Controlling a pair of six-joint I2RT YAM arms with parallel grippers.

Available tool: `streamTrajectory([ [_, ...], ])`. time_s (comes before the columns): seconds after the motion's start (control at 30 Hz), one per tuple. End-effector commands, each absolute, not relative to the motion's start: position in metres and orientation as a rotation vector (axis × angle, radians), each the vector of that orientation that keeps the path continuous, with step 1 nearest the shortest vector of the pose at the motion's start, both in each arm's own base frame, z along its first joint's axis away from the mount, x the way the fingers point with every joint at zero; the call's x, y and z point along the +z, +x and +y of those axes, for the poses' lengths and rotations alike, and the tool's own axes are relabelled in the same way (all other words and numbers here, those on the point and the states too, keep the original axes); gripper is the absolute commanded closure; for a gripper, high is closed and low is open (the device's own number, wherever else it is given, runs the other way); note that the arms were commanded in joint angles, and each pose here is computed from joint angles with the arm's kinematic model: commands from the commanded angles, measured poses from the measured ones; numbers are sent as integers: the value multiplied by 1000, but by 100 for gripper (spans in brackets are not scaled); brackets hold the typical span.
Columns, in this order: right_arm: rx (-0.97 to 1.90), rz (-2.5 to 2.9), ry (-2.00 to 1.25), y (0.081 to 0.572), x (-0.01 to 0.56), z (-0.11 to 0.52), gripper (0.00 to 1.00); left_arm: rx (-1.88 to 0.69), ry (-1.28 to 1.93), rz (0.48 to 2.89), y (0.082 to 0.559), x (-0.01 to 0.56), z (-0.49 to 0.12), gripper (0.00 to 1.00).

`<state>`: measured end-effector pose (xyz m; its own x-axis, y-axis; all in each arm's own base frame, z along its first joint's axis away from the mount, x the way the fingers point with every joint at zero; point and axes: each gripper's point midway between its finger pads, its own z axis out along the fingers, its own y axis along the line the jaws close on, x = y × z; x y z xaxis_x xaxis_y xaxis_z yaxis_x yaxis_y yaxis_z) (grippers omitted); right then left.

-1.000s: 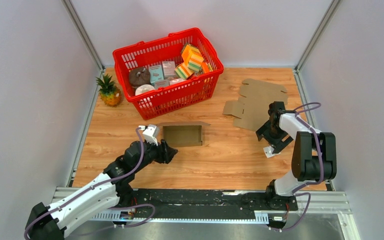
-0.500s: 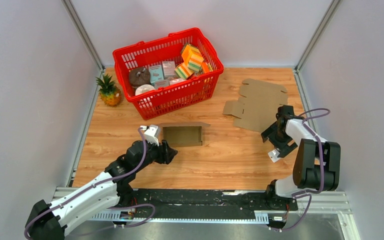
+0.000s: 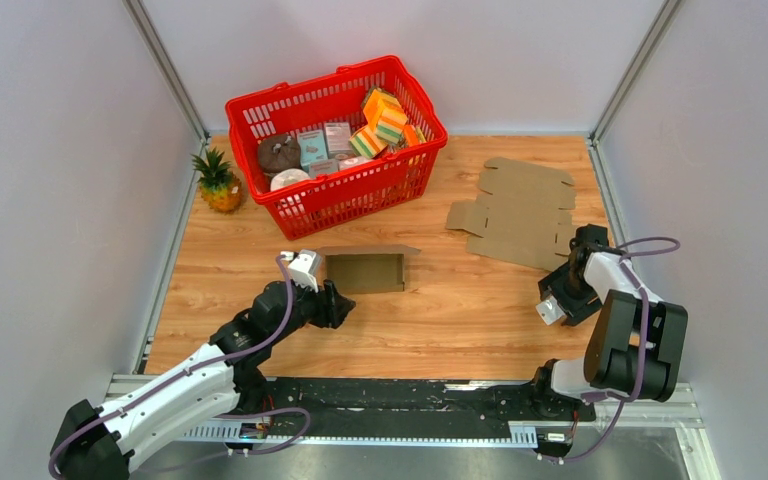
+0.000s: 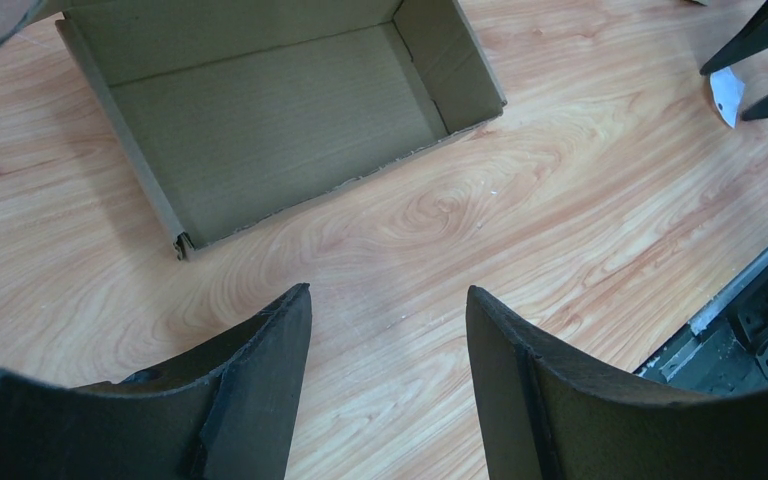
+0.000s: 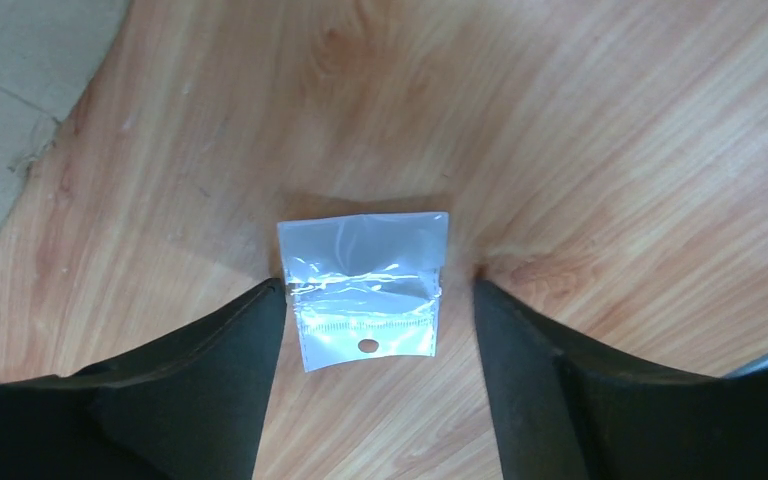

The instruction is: Fold the paper box

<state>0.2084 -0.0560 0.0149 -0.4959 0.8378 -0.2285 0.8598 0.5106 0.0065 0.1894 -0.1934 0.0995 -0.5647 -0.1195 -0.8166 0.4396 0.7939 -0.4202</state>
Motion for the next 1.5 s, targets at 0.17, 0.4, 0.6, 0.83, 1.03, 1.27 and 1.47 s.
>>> streamTrajectory([
  [0.17, -28, 2550, 1445, 210, -1, -42, 46, -769, 247, 1967, 196, 123, -197, 34],
  [0.4, 59, 2506, 1362, 221, 5, -33, 60, -769, 243, 1963, 197, 126, -197, 34],
  [0.6, 133, 2474, 1025, 243, 45, 3, 64, -721, 233, 1971, 197, 144, -189, 34],
  [0.83, 241, 2411, 421, 238, 92, 103, 66, -565, 134, 1941, 196, 191, -147, 33],
  [1.03, 417, 2294, -96, 187, 98, 230, 65, -481, -24, 1921, 181, 207, -103, 32],
  [1.27, 484, 2139, -285, 213, 116, 343, 64, -490, -121, 1976, 162, 197, -86, 32],
  [1.47, 327, 2003, -308, 272, 138, 378, 54, -549, -172, 1999, 146, 190, -80, 34],
])
